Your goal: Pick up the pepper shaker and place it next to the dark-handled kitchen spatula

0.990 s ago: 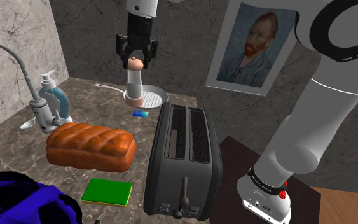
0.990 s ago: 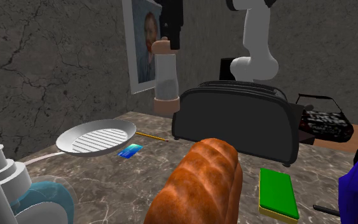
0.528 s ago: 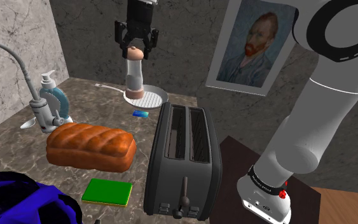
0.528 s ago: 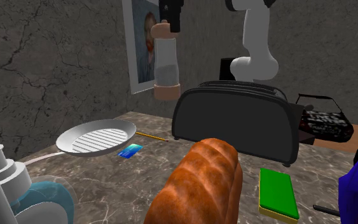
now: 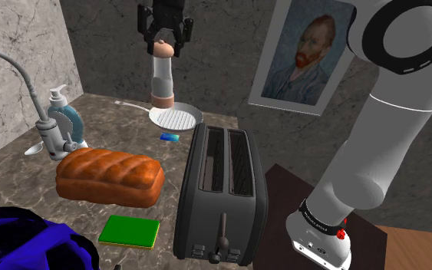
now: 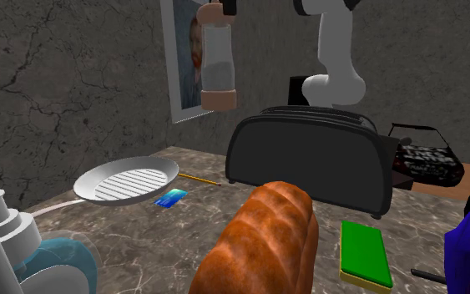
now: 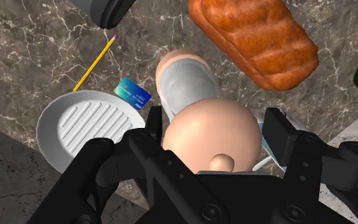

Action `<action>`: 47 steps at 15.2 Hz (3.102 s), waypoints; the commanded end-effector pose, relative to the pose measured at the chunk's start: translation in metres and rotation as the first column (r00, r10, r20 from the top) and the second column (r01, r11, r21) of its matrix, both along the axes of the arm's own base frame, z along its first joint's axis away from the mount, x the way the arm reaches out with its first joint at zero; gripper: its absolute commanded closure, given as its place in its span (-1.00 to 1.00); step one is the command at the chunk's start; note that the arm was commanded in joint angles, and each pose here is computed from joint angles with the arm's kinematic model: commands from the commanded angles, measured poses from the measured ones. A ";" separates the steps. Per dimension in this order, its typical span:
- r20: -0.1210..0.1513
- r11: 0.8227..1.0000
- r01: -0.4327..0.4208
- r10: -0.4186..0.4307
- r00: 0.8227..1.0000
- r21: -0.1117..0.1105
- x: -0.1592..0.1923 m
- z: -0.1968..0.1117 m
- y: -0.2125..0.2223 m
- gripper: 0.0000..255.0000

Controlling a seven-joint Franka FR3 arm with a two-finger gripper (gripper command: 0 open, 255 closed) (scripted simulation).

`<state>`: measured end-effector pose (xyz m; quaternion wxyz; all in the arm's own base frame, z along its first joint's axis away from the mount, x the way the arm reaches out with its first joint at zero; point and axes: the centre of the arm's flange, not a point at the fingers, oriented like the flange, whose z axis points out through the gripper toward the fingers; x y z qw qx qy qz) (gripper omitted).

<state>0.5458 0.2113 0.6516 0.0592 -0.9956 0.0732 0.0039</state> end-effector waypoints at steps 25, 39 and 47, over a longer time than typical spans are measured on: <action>0.000 1.000 0.000 0.000 1.000 0.000 -0.266 0.005 0.195 1.00; 0.000 1.000 0.000 0.000 1.000 0.000 -0.416 0.005 0.304 1.00; 0.000 1.000 0.000 0.000 1.000 0.000 -0.501 0.005 0.366 1.00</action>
